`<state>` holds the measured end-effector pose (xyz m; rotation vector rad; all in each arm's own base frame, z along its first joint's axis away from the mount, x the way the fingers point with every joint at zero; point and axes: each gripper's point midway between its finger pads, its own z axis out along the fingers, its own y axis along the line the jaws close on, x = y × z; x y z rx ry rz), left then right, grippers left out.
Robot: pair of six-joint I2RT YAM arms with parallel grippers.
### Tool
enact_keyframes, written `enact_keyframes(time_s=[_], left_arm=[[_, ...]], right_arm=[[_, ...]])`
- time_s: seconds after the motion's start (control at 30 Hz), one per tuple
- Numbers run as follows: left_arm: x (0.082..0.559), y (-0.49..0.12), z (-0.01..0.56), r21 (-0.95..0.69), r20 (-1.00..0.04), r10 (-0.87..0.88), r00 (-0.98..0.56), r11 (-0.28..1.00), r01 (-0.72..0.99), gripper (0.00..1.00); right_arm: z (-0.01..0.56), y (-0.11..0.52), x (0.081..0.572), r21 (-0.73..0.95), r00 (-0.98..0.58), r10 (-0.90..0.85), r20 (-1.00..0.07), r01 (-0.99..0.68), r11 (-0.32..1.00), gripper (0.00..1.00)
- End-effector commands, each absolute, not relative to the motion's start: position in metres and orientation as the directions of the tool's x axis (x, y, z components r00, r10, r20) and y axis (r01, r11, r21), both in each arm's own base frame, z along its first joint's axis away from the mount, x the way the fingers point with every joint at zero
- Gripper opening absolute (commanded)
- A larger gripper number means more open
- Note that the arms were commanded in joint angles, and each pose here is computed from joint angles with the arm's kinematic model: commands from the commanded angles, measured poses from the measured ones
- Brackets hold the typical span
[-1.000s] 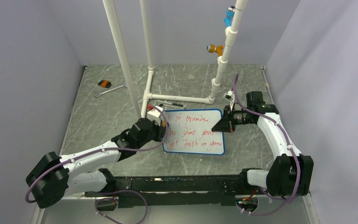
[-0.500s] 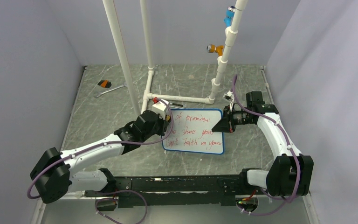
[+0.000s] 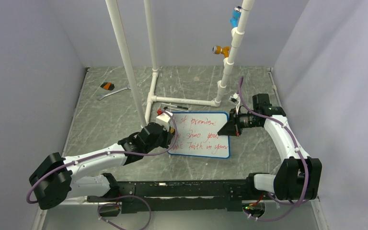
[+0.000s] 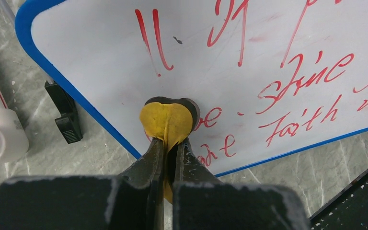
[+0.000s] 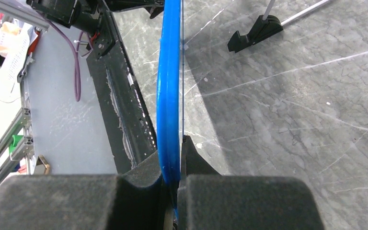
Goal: Erase the whiteboard
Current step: Erase the center of the board with the whiteboard.
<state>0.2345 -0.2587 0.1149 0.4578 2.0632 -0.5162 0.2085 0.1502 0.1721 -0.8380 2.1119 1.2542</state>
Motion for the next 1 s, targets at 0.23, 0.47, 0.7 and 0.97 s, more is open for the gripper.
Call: enact_keyframes(time_s=[0.23, 0.47, 0.7, 0.97], left_arm=[[0.276, -0.259, 0.176, -0.151, -0.915, 0.065, -0.398, 0.860, 0.488, 0.00], [0.267, -0.277, 0.174, -0.241, -0.898, 0.024, -0.440, 0.809, 0.536, 0.00], [0.235, -0.278, 0.128, -0.256, -0.840, 0.070, -0.538, 0.823, 0.507, 0.00], [0.242, -0.259, 0.121, -0.196, -0.844, 0.078, -0.530, 0.876, 0.441, 0.00]], right_arm=[[0.173, 0.153, 0.208, 0.485, -0.585, -0.298, -0.755, -0.803, 0.346, 0.00], [0.173, 0.153, 0.208, 0.484, -0.584, -0.298, -0.755, -0.803, 0.347, 0.00], [0.172, 0.153, 0.208, 0.488, -0.588, -0.299, -0.752, -0.801, 0.346, 0.00], [0.173, 0.153, 0.208, 0.488, -0.585, -0.301, -0.753, -0.804, 0.341, 0.00]])
